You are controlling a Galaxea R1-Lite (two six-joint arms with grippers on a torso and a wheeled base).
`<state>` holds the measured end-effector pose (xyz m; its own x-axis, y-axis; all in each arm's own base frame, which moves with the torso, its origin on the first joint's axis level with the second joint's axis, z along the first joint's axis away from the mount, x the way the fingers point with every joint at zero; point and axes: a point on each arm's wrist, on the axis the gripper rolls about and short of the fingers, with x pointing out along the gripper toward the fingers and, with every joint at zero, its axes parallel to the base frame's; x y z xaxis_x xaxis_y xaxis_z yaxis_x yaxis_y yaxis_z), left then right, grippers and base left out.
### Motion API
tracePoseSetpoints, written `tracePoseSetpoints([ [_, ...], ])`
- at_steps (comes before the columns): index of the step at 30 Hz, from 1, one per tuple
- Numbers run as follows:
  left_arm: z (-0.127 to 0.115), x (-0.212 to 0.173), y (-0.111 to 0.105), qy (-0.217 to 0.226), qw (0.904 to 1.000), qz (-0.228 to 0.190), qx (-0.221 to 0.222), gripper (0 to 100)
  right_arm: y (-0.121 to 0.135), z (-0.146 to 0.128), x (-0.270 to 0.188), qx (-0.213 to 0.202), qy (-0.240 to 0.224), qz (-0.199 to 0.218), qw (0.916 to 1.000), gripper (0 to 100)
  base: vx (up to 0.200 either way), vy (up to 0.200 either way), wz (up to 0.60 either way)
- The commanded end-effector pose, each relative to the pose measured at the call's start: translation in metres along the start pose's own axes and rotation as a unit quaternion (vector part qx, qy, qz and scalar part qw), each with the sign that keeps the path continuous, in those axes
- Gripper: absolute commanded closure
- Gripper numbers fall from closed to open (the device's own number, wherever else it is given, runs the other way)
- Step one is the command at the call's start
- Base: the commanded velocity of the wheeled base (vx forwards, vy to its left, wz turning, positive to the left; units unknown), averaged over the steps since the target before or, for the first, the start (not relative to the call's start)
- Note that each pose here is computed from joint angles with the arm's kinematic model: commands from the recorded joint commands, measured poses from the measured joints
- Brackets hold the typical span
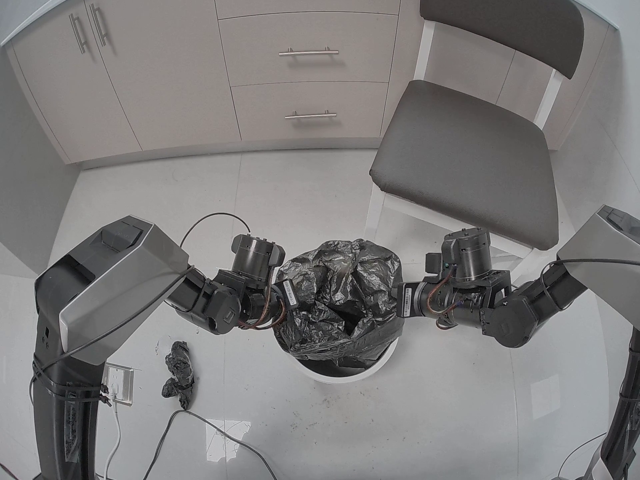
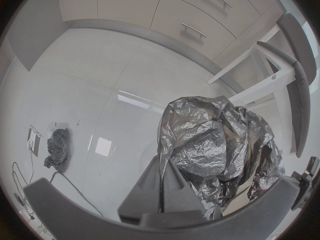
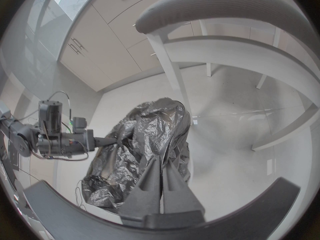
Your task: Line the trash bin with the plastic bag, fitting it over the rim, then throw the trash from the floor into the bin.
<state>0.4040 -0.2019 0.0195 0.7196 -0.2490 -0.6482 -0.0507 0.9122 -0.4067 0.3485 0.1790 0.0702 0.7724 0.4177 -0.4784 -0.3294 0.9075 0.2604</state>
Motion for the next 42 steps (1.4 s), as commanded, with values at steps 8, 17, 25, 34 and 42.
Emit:
tracePoseSetpoints([
  [8, -0.008, -0.02, -0.002, 0.02, 0.9998, 0.007, 0.004, 100, -0.017, -0.02, -0.008, -0.01, 0.037, -0.027, 0.9989, 100, 0.0, 0.0, 0.0],
  [17, -0.014, -0.025, -0.001, 0.033, 0.9994, 0.013, 0.007, 100, -0.014, -0.026, -0.007, -0.023, 0.046, -0.024, 0.9984, 100, 0.0, 0.0, 0.0],
  [25, -0.017, -0.02, 0.013, 0.03, 0.9988, 0.04, 0.003, 100, -0.019, -0.029, 0.006, -0.024, 0.046, -0.045, 0.9977, 100, 0.0, 0.0, 0.0],
  [34, -0.014, -0.016, 0.019, 0.029, 0.9985, 0.046, -0.003, 100, -0.027, -0.025, 0.027, -0.023, 0.031, -0.067, 0.997, 100, 0.0, 0.0, 0.0],
  [42, -0.018, -0.011, 0.02, 0.034, 0.9983, 0.048, -0.001, 100, -0.036, -0.027, 0.038, -0.025, 0.032, -0.079, 0.996, 100, 0.0, 0.0, 0.0],
])
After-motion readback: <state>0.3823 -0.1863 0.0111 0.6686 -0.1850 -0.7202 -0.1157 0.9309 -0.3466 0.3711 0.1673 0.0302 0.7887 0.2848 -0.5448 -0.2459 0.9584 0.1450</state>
